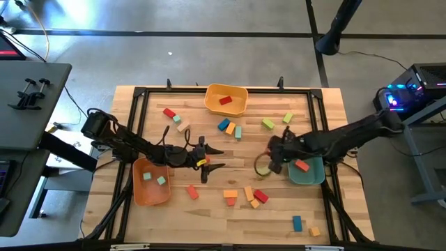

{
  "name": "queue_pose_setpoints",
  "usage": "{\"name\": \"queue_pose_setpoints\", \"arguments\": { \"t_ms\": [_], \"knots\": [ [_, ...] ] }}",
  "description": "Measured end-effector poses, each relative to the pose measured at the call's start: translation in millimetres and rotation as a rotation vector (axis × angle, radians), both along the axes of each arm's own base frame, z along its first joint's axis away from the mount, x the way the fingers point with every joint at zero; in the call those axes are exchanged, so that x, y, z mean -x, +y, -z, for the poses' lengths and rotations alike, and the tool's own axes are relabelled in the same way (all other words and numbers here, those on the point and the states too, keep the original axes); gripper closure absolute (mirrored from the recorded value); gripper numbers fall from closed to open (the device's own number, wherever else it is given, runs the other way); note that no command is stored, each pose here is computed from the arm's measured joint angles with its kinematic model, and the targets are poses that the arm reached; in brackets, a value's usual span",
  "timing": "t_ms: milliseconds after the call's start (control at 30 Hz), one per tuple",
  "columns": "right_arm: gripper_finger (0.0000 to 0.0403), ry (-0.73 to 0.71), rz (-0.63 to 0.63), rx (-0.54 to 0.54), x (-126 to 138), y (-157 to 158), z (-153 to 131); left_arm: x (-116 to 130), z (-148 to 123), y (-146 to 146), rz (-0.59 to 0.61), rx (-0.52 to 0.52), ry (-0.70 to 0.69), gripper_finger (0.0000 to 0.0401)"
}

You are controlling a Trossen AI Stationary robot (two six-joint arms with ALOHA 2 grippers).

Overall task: Sort blocks by size
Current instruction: Put the thick orange rectangular block into the green bin

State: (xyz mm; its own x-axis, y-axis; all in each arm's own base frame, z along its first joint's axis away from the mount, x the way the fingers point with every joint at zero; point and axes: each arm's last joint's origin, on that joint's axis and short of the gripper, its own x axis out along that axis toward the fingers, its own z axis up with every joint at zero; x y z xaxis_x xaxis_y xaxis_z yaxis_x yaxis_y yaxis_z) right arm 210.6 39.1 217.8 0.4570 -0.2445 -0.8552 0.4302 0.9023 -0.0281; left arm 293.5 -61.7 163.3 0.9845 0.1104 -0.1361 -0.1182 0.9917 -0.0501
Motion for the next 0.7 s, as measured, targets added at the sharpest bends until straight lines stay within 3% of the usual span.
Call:
{"name": "queue_pose_setpoints", "arguments": {
  "t_ms": [167, 333, 467, 700],
  "knots": [
    [0.0273, 0.173, 0.097, -0.067, 36.7, 17.7, -7.0, 1.2, 1.2, -4.7, 0.013, -0.002, 0.011, 0.0176],
    [0.0268, 0.324, 0.28, -0.1, 67.3, 27.5, 10.5, 2.2, 1.1, -8.8, 0.027, -0.009, 0.012, 0.0176],
    [0.0266, 0.345, 0.34, -0.102, 75.4, 29.2, 24.7, 2.2, 1.1, -8.9, 0.026, -0.012, 0.012, 0.0176],
    [0.0248, 0.32, 0.366, -0.123, 72.6, 31.6, 23.0, 2.2, 1.5, -8.8, 0.027, -0.031, 0.018, 0.0176]
  ]
}}
